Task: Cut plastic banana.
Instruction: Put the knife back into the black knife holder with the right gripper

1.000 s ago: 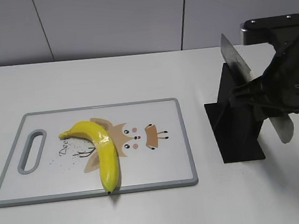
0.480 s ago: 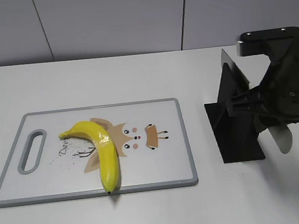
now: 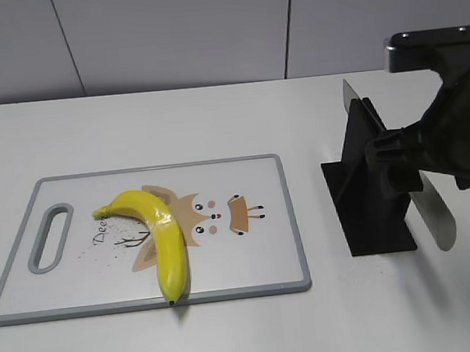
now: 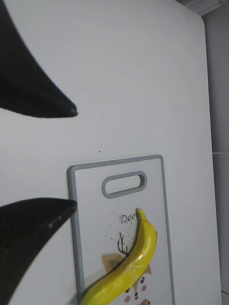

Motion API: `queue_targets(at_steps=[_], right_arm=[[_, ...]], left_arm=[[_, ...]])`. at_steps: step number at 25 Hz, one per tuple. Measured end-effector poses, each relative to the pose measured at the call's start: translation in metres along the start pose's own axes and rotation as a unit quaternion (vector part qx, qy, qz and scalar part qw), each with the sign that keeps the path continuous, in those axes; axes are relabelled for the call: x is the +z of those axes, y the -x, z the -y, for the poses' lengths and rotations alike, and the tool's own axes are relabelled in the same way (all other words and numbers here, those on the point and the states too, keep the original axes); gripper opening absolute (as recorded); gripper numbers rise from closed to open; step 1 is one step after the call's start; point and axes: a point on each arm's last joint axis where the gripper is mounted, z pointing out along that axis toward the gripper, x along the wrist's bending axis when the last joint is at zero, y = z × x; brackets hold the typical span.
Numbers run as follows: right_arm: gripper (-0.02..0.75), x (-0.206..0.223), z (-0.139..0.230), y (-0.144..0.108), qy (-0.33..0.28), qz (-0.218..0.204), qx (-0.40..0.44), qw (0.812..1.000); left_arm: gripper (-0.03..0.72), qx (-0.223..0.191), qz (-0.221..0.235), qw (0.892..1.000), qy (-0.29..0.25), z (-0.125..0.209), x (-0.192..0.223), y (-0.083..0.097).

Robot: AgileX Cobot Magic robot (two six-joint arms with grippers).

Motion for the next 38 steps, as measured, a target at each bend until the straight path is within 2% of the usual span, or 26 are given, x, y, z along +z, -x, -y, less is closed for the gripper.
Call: queue_targets(at_steps=[5, 9, 13, 17, 24, 31, 38], right_arm=[[0.645, -0.039, 0.005, 0.004, 0.047, -0.052, -0.066, 0.995], [0.618, -0.076, 0.018, 0.008, 0.090, -0.102, -0.157, 0.978], [0.594, -0.103, 0.034, 0.018, 0.116, -0.123, -0.218, 0.961], [0.588, -0.111, 0.059, 0.034, 0.136, -0.130, -0.246, 0.951], [0.589, -0.103, 0.118, 0.067, 0.139, -0.129, -0.257, 0.948], [0.589, -0.104, 0.160, 0.094, 0.181, -0.139, -0.257, 0.939], [0.589, -0.115, 0.181, 0.108, 0.259, -0.158, -0.248, 0.920]], left_arm=[[0.523, 0.000, 0.000, 1.000, 0.000, 0.000, 0.000, 0.000], [0.523, 0.000, 0.000, 1.000, 0.000, 0.000, 0.000, 0.000], [0.523, 0.000, 0.000, 1.000, 0.000, 0.000, 0.000, 0.000], [0.523, 0.000, 0.000, 1.000, 0.000, 0.000, 0.000, 0.000], [0.523, 0.000, 0.000, 1.000, 0.000, 0.000, 0.000, 0.000], [0.523, 0.000, 0.000, 1.000, 0.000, 0.000, 0.000, 0.000], [0.522, 0.000, 0.000, 1.000, 0.000, 0.000, 0.000, 0.000]])
